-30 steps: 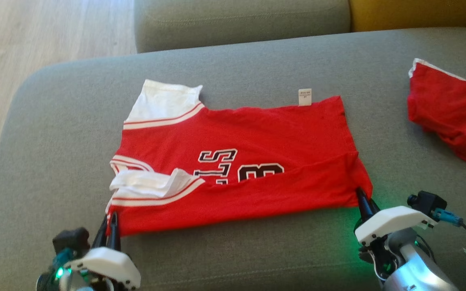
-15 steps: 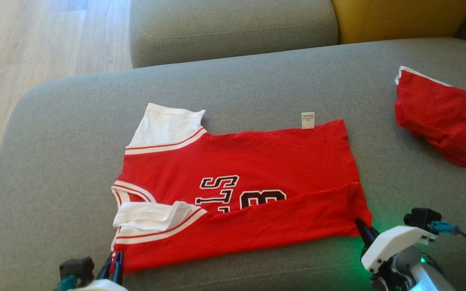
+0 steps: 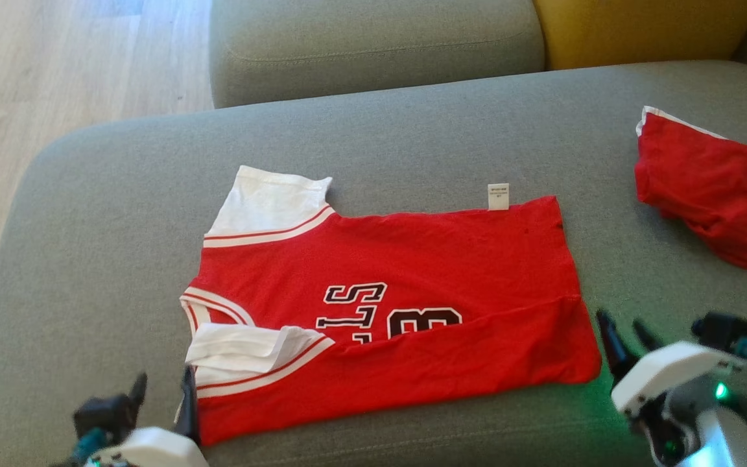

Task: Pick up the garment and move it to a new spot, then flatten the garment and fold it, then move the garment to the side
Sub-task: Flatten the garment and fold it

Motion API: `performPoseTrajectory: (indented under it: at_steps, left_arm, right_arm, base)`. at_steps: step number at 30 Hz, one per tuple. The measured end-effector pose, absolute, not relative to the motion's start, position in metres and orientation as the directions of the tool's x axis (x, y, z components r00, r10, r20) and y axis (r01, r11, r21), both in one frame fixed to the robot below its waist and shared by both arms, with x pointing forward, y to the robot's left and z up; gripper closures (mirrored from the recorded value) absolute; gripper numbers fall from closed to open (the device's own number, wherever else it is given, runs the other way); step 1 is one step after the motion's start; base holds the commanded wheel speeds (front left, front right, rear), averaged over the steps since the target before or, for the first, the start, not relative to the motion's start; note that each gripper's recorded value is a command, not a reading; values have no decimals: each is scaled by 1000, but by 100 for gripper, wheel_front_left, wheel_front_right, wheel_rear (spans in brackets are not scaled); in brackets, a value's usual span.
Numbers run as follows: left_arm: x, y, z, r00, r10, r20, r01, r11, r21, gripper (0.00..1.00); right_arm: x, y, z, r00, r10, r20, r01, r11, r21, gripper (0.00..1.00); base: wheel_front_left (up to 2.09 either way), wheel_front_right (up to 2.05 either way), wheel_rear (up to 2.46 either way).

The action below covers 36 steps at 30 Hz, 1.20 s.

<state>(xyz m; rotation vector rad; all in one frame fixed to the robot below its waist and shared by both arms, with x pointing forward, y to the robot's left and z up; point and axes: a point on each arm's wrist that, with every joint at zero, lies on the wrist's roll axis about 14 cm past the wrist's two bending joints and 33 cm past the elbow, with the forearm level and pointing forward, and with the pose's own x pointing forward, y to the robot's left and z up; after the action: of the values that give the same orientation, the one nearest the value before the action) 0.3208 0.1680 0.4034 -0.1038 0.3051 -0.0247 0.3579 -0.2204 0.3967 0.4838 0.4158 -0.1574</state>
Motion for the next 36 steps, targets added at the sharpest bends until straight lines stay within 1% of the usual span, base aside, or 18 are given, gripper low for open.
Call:
performPoseTrajectory:
  at_steps: [4,6,10,13,16,20,23,28,33,36]
  left_arm:
    - [339,175,441,988,-4,-156,-16,991,-132,0]
    - [347,176,463,997,-7,-82,-6,989,-151,0]
    - [357,177,503,999,11,51,0,979,-202,0]
    - [361,177,526,992,8,126,17,979,-201,0]
    - [364,172,534,988,-4,154,34,981,-193,0]
    - [367,172,526,991,-2,132,27,981,-194,0]
    - [370,165,517,994,-29,106,47,983,-177,0]
    - [379,164,506,997,-28,77,40,985,-169,0]
    - [403,159,494,997,-61,44,66,992,-109,0]
    - [429,162,484,996,-84,-6,83,995,-47,0]
  right_arm:
    - [380,-227,445,963,-77,-257,181,893,412,0]
    - [388,-224,471,984,-73,-161,132,910,393,0]
    - [394,-209,513,999,-39,7,34,941,336,0]
    - [392,-192,528,996,28,83,-42,984,175,0]
    - [387,-187,528,994,38,102,-54,985,163,0]
    - [383,-180,525,993,58,107,-72,989,132,0]
    - [383,-174,519,992,77,100,-89,989,120,0]
    - [385,-176,511,994,70,81,-79,991,112,0]
    - [389,-180,506,996,56,72,-64,991,117,0]
    - [397,-178,504,995,62,72,-70,990,120,0]
  base:
    - [0,0,0]
    - [0,0,0]
    - [0,0,0]
    - [0,0,0]
    - [0,0,0]
    - [0,0,0]
    - [0,0,0]
    - [0,0,0]
    - [0,0,0]
    - [0,0,0]
